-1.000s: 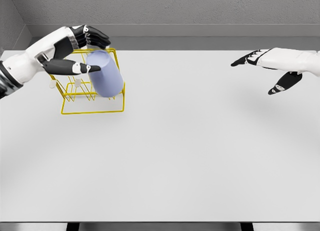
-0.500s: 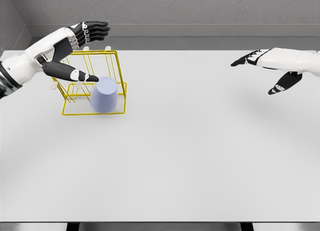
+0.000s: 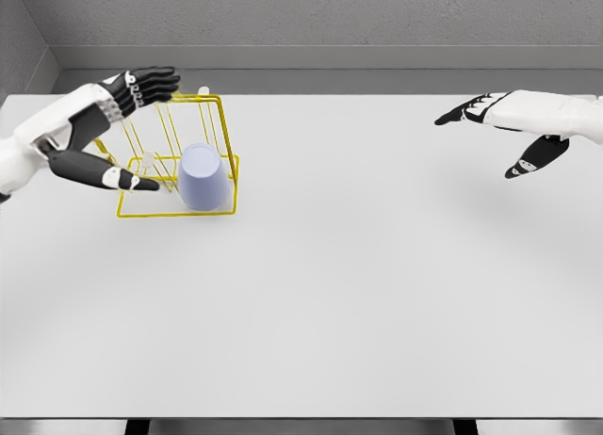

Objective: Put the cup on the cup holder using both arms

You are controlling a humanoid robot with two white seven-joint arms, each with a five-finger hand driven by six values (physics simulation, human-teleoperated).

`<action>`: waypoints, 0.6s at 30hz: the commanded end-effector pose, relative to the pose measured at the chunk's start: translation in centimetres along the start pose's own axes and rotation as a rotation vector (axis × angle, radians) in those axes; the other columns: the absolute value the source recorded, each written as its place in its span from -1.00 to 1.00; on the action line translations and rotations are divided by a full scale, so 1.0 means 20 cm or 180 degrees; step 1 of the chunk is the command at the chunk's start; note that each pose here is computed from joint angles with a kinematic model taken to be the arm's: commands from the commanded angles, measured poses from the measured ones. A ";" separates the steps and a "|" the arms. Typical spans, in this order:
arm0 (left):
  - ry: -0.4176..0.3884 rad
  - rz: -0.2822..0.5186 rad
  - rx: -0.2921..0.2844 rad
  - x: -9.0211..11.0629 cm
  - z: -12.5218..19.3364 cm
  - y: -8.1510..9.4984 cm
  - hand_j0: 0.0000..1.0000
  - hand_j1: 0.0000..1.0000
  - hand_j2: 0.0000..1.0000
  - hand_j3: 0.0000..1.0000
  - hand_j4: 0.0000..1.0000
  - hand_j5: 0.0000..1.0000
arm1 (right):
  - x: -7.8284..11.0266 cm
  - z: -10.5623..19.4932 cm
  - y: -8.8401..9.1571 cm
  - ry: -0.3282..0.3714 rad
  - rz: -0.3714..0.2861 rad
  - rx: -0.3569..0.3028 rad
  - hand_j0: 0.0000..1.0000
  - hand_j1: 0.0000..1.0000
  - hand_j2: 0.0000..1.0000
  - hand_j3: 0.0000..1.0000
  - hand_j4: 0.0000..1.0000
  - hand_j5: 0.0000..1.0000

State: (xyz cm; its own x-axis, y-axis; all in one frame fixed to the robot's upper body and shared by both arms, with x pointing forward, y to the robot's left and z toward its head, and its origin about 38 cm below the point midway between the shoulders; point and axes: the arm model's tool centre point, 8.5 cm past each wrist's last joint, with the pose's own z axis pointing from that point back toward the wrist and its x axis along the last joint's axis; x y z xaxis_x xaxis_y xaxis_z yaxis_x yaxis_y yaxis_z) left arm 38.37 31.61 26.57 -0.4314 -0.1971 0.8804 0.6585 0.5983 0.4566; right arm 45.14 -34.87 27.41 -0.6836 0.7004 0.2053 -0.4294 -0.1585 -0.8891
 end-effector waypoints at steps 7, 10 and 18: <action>-0.0223 -0.0163 0.0024 0.08 0.08 0.02 1.00 1.00 1.00 1.00 1.00 1.00 | 0.00 0.00 0.00 0.0003 -0.0011 -0.0011 1.00 1.00 1.00 1.00 1.00 1.00; -0.0220 -0.0144 -0.0002 0.07 0.08 0.00 1.00 1.00 1.00 1.00 1.00 1.00 | 0.00 0.00 0.00 0.0001 -0.0015 -0.0013 1.00 1.00 1.00 1.00 1.00 1.00; -0.0233 -0.0112 -0.0018 0.05 0.10 -0.03 1.00 1.00 1.00 1.00 1.00 1.00 | 0.00 0.00 0.00 -0.0004 -0.0015 -0.0014 1.00 1.00 1.00 1.00 1.00 1.00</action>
State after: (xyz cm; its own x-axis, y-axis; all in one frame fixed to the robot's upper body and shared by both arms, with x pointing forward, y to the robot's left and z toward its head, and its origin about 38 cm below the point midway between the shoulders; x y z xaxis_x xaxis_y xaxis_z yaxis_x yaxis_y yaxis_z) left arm 36.31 32.60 26.71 -0.4967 -0.1654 0.8520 0.6456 0.5857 0.4901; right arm 45.15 -34.78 27.40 -0.6851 0.6987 0.2060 -0.4291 -0.1585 -0.8892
